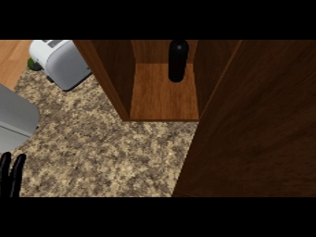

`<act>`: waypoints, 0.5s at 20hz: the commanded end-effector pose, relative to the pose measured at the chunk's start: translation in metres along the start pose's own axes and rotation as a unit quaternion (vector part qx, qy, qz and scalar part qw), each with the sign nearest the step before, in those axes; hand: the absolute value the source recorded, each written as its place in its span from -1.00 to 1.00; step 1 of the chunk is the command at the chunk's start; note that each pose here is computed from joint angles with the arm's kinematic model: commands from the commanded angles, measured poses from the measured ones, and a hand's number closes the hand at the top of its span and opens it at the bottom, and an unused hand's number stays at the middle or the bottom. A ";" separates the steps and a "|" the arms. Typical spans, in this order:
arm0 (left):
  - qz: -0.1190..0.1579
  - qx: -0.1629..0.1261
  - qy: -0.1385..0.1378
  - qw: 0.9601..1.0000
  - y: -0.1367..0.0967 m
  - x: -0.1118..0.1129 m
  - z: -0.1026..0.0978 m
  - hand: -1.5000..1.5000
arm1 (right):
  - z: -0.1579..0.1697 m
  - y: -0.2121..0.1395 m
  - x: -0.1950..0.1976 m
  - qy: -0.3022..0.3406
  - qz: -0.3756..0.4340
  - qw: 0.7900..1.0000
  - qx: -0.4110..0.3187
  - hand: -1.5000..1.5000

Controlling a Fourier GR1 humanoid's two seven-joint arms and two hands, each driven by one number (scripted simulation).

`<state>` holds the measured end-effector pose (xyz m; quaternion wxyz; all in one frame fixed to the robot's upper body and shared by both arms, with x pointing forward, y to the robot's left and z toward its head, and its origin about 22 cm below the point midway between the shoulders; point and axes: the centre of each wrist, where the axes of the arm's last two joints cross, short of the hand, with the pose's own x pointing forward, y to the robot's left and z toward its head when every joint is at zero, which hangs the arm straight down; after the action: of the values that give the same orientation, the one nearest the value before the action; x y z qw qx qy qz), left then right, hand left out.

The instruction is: Pick up the wine, place it into the cabinet and close the cabinet

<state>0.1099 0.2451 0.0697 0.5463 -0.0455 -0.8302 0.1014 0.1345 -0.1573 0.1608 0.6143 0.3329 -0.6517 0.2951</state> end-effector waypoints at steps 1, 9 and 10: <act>-0.005 0.000 0.008 1.000 0.011 0.011 0.010 -1.00 | 0.021 0.034 0.032 -0.048 0.027 0.998 0.013 1.00; -0.011 -0.007 -0.001 1.000 0.048 0.014 -0.004 -1.00 | -0.008 0.061 0.033 -0.062 0.003 0.998 0.021 1.00; -0.024 0.001 -0.001 1.000 0.044 0.022 -0.005 -1.00 | -0.006 0.068 0.033 -0.057 -0.003 0.998 0.012 1.00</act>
<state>0.1064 0.2828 0.0777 0.5481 -0.0329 -0.8306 0.0927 0.1163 -0.1192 0.1739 0.6141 0.3478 -0.6506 0.2804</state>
